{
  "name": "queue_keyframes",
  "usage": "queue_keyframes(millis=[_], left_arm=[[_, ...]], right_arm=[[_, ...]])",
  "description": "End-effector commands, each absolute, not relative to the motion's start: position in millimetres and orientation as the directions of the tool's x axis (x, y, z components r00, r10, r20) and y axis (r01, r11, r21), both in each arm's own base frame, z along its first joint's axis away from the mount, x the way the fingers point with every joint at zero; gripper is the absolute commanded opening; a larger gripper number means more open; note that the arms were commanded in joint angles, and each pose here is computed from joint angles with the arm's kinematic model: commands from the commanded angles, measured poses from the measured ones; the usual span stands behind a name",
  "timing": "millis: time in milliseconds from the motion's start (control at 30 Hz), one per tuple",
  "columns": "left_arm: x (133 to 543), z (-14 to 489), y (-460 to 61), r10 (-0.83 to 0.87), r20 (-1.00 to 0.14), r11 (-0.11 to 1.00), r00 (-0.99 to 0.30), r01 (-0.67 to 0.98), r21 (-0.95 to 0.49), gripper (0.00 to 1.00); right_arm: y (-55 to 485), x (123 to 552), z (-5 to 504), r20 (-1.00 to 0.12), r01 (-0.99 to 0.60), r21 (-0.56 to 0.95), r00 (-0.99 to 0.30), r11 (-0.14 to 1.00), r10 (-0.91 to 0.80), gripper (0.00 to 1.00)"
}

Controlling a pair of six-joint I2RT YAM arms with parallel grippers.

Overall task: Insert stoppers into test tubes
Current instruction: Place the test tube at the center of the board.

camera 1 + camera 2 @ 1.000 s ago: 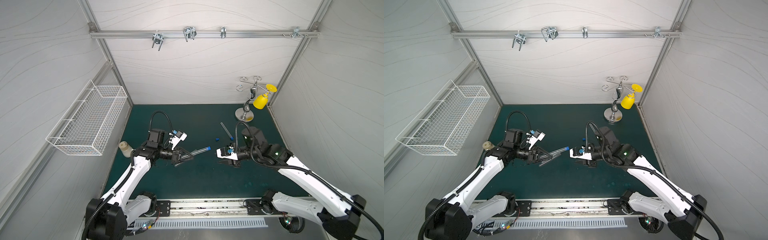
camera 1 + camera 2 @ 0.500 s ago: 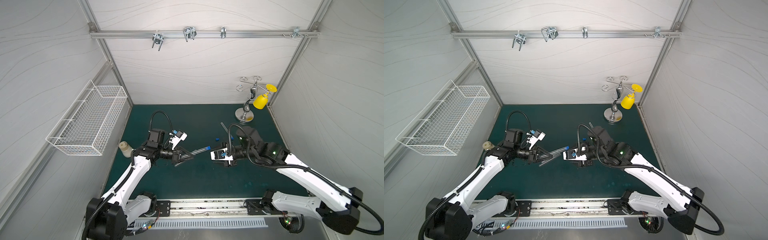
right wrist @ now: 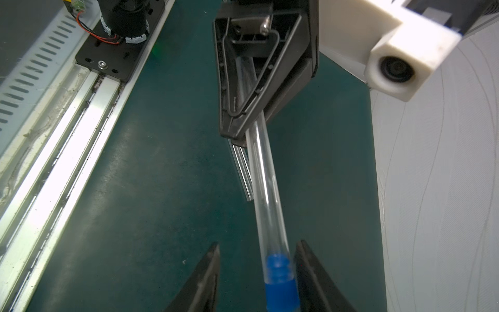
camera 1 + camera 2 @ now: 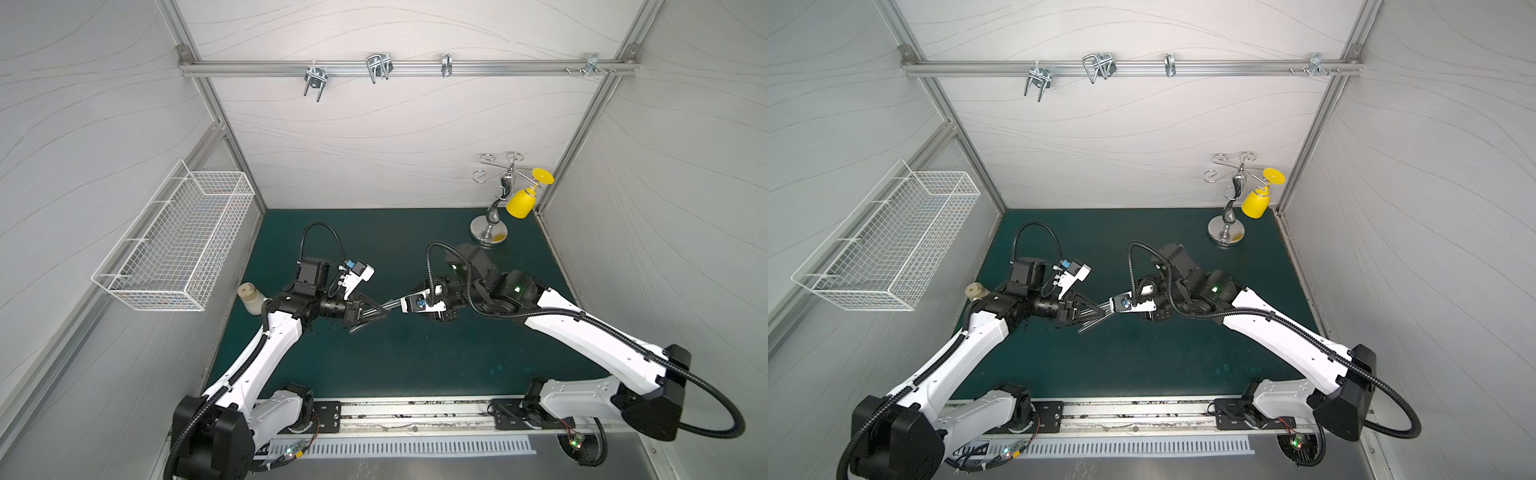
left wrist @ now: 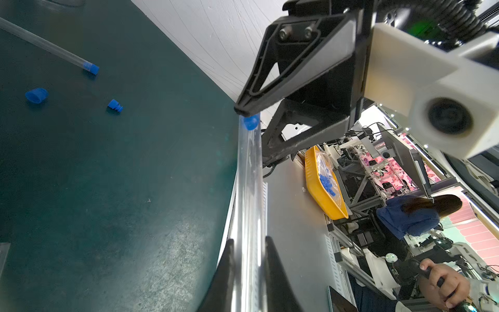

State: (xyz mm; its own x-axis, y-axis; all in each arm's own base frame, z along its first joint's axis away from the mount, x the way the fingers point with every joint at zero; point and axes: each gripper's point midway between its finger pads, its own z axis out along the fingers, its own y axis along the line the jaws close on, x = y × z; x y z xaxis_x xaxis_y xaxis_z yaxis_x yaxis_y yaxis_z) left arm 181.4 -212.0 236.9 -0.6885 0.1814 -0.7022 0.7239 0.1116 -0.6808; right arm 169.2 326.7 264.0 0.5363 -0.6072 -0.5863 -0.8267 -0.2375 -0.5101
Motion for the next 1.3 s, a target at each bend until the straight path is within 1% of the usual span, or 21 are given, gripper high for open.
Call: queue_keyframes(millis=[0,100,233,367,467,633,667,833,900,933,1000,1133,1267], left_arm=[[186.4,253.9,-213.1,0.171,-0.761,0.092,-0.625,0.780,-0.619,0.00],[186.3,253.8,-213.0,0.171,-0.762,0.094,-0.625,0.780,-0.619,0.00],[185.9,254.3,-213.0,0.170,-0.762,0.092,-0.624,0.780,-0.619,0.00],[185.8,254.2,-213.0,0.171,-0.762,0.092,-0.625,0.780,-0.619,0.00],[185.8,254.3,-212.9,0.170,-0.763,0.093,-0.623,0.781,-0.617,0.00],[187.4,253.0,-212.7,0.171,-0.760,0.106,-0.627,0.779,-0.618,0.00],[187.5,252.9,-212.7,0.172,-0.761,0.108,-0.626,0.779,-0.617,0.04],[192.0,252.9,-209.1,0.163,-0.764,0.140,-0.624,0.782,-0.608,0.43],[197.9,252.5,-205.4,0.156,-0.768,0.180,-0.621,0.783,-0.596,0.54],[201.6,251.4,-202.9,0.154,-0.771,0.207,-0.618,0.783,-0.587,0.57],[213.8,246.6,-196.1,0.152,-0.771,0.296,-0.618,0.773,-0.561,0.63],[236.3,237.4,-180.9,0.147,-0.770,0.456,-0.621,0.733,-0.505,0.68],[257.5,224.9,-163.8,0.161,-0.772,0.600,-0.615,0.682,-0.418,0.74]], right_arm=[[328.6,166.9,260.5,-0.542,-0.802,-0.527,0.573,-0.282,-0.615,0.42],[329.9,169.4,259.9,-0.529,-0.798,-0.532,0.574,-0.282,-0.626,0.38],[331.0,172.1,257.1,-0.510,-0.793,-0.538,0.575,-0.285,-0.639,0.30],[332.1,172.0,259.0,-0.511,-0.793,-0.539,0.576,-0.283,-0.638,0.19],[332.8,171.8,259.4,-0.514,-0.795,-0.536,0.573,-0.283,-0.639,0.09],[332.4,171.1,257.6,-0.518,-0.801,-0.528,0.566,-0.281,-0.642,0.07],[331.8,171.7,257.6,-0.518,-0.802,-0.528,0.564,-0.278,-0.644,0.07],[327.0,174.0,254.5,-0.535,-0.823,-0.510,0.531,-0.249,-0.658,0.07],[322.8,176.9,252.4,-0.554,-0.840,-0.496,0.500,-0.218,-0.666,0.07],[320.0,179.1,250.2,-0.565,-0.851,-0.486,0.478,-0.197,-0.672,0.07],[312.5,184.4,245.4,-0.594,-0.874,-0.464,0.427,-0.143,-0.682,0.07],[295.2,194.4,232.1,-0.653,-0.911,-0.410,0.315,-0.028,-0.689,0.09],[273.8,216.2,223.4,-0.722,-0.924,-0.352,0.165,0.152,-0.671,0.10]])
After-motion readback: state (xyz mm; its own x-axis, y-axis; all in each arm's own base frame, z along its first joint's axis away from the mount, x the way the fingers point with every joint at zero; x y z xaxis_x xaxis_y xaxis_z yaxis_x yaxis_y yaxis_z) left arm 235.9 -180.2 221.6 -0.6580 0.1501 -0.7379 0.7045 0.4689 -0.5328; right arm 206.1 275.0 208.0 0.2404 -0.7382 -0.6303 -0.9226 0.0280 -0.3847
